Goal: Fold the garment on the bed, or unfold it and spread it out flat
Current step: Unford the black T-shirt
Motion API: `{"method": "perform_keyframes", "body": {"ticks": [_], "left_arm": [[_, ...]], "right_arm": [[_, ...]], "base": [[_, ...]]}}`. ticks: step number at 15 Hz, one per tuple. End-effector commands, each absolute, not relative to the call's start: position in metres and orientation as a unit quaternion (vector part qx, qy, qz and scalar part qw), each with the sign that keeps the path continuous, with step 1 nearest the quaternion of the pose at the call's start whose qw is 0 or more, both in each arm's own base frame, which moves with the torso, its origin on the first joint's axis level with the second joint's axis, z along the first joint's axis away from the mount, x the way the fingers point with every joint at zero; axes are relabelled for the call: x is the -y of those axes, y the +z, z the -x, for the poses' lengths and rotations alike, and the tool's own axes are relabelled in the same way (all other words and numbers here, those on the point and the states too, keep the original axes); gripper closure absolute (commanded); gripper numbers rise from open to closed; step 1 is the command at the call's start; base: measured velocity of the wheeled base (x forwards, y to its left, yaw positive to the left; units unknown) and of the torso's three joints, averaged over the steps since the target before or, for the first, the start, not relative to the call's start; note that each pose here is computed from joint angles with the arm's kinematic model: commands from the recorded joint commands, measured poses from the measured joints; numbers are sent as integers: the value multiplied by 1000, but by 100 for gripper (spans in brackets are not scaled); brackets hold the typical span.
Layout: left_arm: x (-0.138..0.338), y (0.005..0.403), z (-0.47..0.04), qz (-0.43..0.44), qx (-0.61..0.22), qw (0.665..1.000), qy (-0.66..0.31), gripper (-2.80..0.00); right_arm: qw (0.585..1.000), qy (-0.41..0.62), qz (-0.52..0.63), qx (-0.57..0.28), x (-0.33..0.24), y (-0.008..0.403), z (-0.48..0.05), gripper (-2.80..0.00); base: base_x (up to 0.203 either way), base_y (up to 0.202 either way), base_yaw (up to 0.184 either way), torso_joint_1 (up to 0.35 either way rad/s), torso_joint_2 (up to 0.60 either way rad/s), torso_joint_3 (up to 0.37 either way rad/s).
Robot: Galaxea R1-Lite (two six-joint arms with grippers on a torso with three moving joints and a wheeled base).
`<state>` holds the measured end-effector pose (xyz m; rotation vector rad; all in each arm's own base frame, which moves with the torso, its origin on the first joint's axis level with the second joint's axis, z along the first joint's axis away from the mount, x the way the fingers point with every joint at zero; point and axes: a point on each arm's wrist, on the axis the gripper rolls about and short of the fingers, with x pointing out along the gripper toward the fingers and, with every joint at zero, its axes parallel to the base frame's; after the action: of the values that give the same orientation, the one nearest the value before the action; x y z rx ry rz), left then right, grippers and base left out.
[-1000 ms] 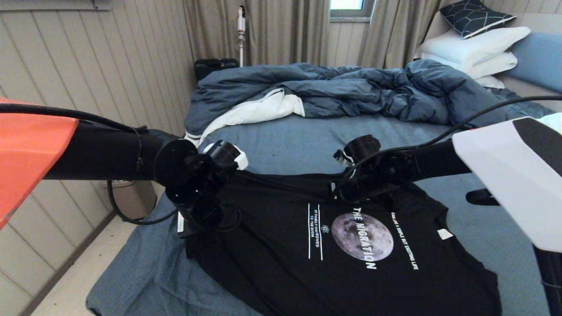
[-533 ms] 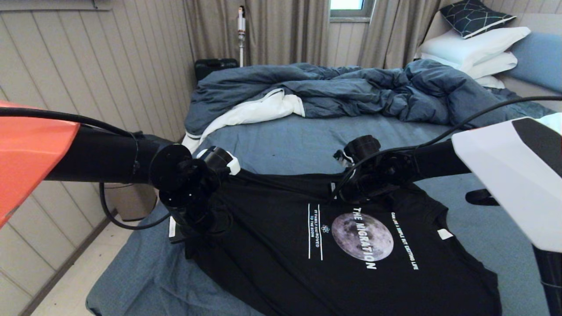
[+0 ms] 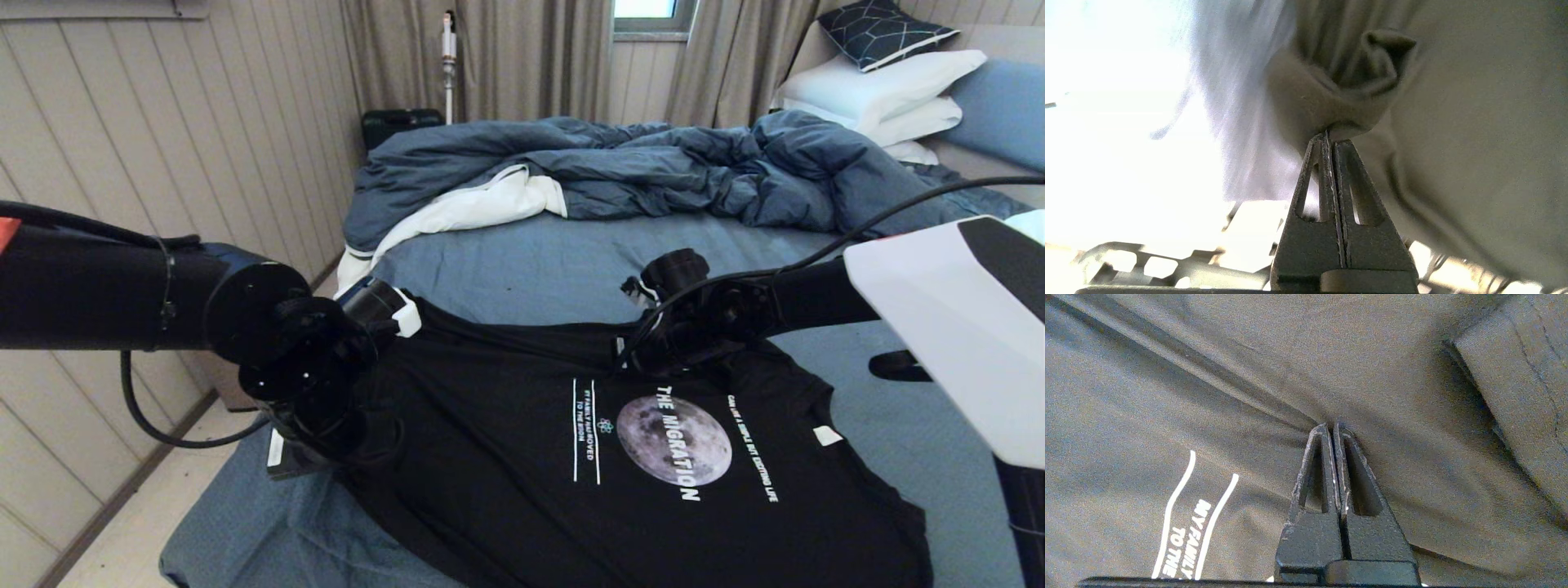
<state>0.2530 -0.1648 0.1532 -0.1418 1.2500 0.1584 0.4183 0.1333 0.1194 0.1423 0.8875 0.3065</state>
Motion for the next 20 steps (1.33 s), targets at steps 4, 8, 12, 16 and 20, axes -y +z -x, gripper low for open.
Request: {"method": "perform_keyframes", "body": {"ticks": [4,8,12,16,20], "left_arm": [[177,144,-198,35,-612,789,48,0],[195,138,-179,43,-654,755,4,0],[198,140,-169,23,-652,758,-9,-280],[184,144,-174,8,-617,787,25,-280],[157,160,-183,12,-579,814,54,-280]], "right_arm": [[889,149,-69,-427,-134,120,-417,0],[889,148,-69,-427,-133,120,-417,0],[889,148,-69,-428,-133,119,-419,0],[888,148,-68,-429,-133,118,-418,0],[889,148,-68,-427,-133,120,-418,0]], "base": [[0,0,0,0,0,0],[0,0,0,0,0,0],[0,0,0,0,0,0],[0,0,0,0,0,0],[0,0,0,0,0,0]]}}
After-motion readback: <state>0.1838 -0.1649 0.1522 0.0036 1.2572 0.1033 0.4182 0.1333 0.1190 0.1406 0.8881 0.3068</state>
